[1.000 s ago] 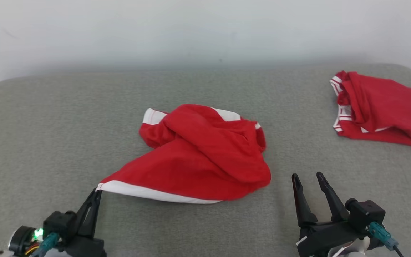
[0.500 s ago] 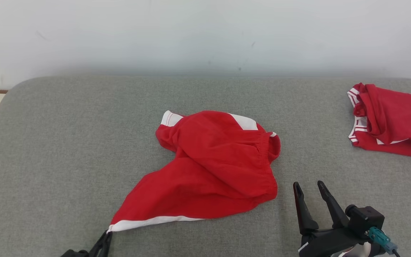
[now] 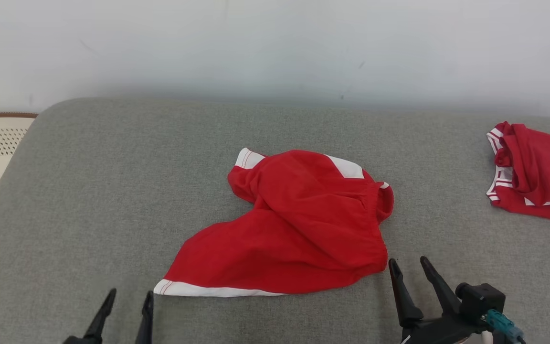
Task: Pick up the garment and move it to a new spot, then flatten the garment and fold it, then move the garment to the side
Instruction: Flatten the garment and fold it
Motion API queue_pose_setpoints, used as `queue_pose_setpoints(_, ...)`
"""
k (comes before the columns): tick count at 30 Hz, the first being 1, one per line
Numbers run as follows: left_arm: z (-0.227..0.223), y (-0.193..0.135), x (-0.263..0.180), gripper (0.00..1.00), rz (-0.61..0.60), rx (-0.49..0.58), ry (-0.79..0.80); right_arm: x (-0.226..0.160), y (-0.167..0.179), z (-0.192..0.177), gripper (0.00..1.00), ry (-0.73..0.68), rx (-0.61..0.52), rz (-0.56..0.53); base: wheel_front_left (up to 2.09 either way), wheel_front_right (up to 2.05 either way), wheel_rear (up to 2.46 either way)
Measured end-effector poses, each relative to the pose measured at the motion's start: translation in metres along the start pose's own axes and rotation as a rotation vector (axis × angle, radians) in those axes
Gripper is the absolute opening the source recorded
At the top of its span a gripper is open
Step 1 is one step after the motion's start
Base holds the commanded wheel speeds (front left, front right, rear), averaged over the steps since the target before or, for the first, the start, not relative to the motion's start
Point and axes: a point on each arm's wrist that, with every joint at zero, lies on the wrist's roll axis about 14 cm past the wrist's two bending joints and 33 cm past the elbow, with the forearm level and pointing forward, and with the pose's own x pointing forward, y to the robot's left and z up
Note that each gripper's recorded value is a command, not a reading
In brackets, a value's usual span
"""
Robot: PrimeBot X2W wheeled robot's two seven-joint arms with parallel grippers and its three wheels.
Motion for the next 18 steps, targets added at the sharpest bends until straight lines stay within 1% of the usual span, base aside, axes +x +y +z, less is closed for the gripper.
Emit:
queue_pose_setpoints(3, 0.015, 0.010, 0.001, 1.00, 0.042, 0.002, -0.048, 0.000, 0.002, -0.012, 1.00, 0.045, 0.000, 0.016, 0.00, 0.00, 0.00)
queue_pose_setpoints(8, 0.022, 0.018, -0.002, 1.00, 0.083, -0.014, -0.072, 0.000, 0.001, -0.032, 1.00, 0.146, -0.017, 0.038, 0.00, 0.00, 0.00)
queue_pose_setpoints(18, 0.030, 0.025, -0.005, 1.00, 0.124, -0.027, -0.095, 0.016, 0.004, -0.051, 1.00, 0.266, -0.053, 0.095, 0.00, 0.00, 0.00)
